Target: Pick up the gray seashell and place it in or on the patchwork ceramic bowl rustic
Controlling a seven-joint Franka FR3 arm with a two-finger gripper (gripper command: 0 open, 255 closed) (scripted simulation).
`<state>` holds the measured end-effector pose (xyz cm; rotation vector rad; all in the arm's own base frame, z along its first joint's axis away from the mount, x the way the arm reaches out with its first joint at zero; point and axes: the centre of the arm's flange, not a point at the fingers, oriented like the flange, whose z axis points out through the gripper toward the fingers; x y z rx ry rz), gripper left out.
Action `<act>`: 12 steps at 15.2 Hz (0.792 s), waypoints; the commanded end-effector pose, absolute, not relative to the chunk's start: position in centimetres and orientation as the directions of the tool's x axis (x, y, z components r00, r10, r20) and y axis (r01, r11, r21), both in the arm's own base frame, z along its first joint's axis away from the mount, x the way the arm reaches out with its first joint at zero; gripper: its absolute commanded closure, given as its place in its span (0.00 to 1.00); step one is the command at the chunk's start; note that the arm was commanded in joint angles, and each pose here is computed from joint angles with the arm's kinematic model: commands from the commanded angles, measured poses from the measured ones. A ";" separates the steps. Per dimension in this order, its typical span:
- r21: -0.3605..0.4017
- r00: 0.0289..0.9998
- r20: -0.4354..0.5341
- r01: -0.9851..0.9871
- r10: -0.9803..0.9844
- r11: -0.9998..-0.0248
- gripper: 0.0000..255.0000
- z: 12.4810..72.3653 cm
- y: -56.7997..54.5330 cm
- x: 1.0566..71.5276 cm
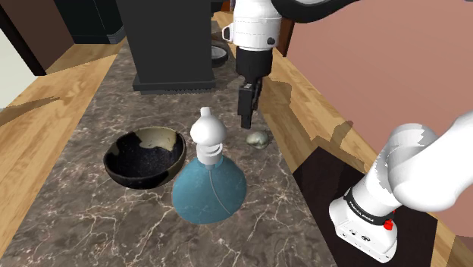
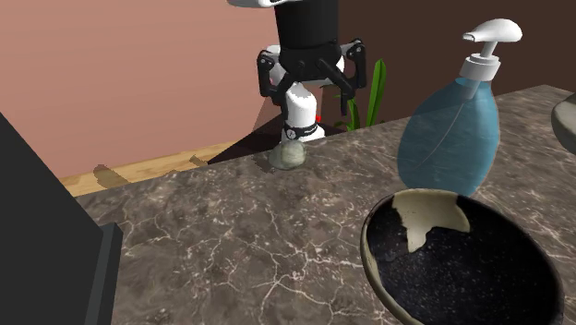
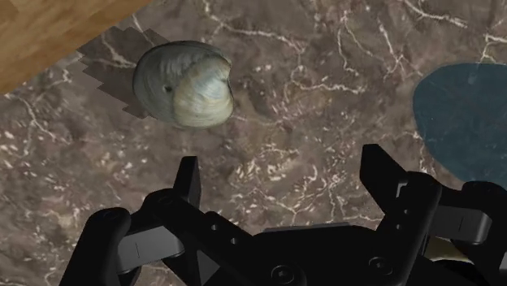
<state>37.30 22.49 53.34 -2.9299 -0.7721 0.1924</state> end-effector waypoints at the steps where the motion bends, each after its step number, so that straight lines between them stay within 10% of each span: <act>1: -0.127 0.816 -0.118 0.553 0.566 -0.823 0.00 52.0 22.2 36.2; 12: -0.127 0.816 -0.118 0.553 0.566 -0.823 0.00 48.0 22.3 35.6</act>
